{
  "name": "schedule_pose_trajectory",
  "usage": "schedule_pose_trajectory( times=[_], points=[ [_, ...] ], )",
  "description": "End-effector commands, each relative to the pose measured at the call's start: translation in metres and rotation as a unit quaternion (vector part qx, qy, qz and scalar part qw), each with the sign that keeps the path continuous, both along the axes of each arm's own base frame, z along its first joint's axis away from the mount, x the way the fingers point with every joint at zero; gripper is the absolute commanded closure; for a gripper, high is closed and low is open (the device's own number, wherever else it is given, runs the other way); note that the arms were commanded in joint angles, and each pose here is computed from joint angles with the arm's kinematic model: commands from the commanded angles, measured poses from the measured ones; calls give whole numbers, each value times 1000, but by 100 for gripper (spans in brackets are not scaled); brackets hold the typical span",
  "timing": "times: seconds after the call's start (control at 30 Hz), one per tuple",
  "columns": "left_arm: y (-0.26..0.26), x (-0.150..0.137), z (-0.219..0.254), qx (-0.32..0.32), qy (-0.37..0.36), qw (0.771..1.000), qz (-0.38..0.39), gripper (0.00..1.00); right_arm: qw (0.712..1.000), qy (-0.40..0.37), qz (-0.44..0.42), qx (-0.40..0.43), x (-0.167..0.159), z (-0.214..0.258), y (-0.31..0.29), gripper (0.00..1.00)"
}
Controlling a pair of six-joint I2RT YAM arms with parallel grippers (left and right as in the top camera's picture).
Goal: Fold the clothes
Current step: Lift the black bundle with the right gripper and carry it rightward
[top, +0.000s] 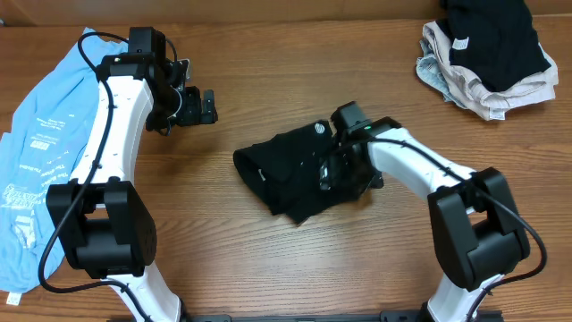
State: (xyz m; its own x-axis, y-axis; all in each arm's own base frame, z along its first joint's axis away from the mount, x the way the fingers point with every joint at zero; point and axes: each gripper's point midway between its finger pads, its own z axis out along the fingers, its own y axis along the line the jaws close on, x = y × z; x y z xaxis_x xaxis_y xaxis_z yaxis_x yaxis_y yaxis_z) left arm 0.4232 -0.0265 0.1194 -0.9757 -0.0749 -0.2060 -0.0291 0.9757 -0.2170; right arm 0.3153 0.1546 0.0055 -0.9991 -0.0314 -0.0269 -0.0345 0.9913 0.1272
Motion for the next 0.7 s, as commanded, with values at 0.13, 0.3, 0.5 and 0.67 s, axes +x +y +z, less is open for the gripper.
schedule_pose_trajectory(
  times=[0.13, 0.3, 0.5, 0.67],
  points=[
    [-1, 1, -3, 0, 3, 1000, 5, 0, 986, -130, -50, -93, 75, -4, -82, 2],
    [-1, 3, -3, 0, -1, 1000, 5, 0, 969, -227, -92, -32, 133, 23, -90, 0],
    [-1, -2, -4, 0, 9, 1000, 5, 0, 963, -237, -65, 107, 157, 104, -50, 0],
    [-1, -2, -4, 0, 8, 1000, 5, 0, 968, -176, -25, 174, 123, 171, -8, 0]
  ],
)
